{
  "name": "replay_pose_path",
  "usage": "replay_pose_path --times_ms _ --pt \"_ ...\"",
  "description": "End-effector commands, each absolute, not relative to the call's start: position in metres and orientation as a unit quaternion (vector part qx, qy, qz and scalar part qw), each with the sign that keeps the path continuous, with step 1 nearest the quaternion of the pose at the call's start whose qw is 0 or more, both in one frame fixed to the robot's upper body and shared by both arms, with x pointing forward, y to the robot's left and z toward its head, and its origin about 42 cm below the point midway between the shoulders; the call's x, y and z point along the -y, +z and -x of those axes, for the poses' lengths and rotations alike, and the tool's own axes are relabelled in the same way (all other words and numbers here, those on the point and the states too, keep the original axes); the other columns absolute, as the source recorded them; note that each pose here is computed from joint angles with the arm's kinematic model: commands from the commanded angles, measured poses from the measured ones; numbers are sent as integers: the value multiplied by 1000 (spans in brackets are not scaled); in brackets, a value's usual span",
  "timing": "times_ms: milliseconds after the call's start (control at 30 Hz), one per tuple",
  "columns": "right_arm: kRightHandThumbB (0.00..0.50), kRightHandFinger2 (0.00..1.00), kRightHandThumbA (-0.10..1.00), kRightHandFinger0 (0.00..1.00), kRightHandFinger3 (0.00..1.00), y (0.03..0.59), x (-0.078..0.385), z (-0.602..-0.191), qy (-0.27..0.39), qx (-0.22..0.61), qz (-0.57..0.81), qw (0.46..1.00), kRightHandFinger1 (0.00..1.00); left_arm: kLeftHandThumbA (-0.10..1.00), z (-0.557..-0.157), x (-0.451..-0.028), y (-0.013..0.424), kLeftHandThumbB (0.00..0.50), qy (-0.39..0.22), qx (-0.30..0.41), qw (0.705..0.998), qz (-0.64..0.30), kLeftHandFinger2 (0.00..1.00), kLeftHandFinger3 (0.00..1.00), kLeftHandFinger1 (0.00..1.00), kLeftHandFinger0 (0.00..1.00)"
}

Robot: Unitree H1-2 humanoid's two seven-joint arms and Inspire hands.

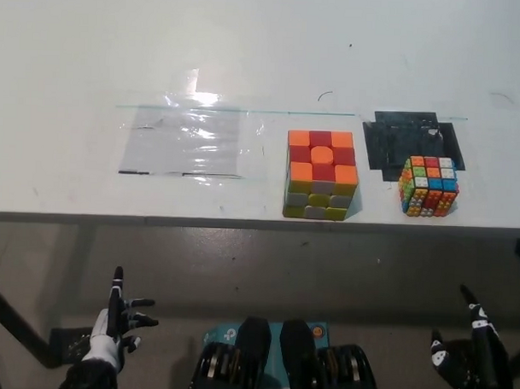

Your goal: The robot uses its right hand to pick up the small cube kept on the middle on the desk and place it on the bigger cube kept next to it

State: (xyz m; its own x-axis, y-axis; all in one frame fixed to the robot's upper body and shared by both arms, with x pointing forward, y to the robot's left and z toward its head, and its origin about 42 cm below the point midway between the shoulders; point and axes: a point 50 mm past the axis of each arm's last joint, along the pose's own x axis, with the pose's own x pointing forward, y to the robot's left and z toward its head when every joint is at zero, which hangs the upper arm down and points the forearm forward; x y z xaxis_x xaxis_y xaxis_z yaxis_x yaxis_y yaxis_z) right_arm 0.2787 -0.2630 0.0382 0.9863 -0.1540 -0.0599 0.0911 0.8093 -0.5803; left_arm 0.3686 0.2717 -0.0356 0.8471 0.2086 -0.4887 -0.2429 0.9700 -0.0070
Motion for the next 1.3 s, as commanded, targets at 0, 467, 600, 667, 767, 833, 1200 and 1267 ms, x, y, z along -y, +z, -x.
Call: replay_pose_path --times_ms 0,467,600,667,767,833,1200,1267 --pt "83 1000 548 980 1000 61 269 -284 -82 7 312 946 1000 1000 -387 -282 -17 500 136 -199 970 35 230 87 471 14" --pt "107 1000 495 841 1000 159 276 -282 -78 99 310 942 938 1000 -380 -286 -22 500 139 -206 968 33 195 54 430 0" --pt "108 1000 518 788 1000 188 272 -285 -60 131 327 934 914 1000 -377 -287 -24 500 141 -207 968 31 179 38 420 0" --pt "111 1000 488 774 1000 197 271 -286 -56 139 319 936 911 1000 -378 -288 -23 500 142 -207 967 28 171 30 413 0" --pt "103 954 389 728 1000 224 270 -297 -46 181 326 927 887 1000 -377 -289 -24 500 138 -208 968 22 172 31 406 0" --pt "98 922 384 750 1000 236 270 -309 -36 195 328 924 888 1000 -376 -288 -25 500 136 -208 968 24 195 61 428 7" --pt "112 880 479 701 1000 255 269 -366 -9 209 383 900 856 1000 -378 -289 -23 500 131 -207 969 22 198 54 442 17" --pt "116 1000 512 777 1000 256 268 -376 3 207 401 892 964 1000 -380 -289 -22 500 133 -204 970 25 178 44 435 19"
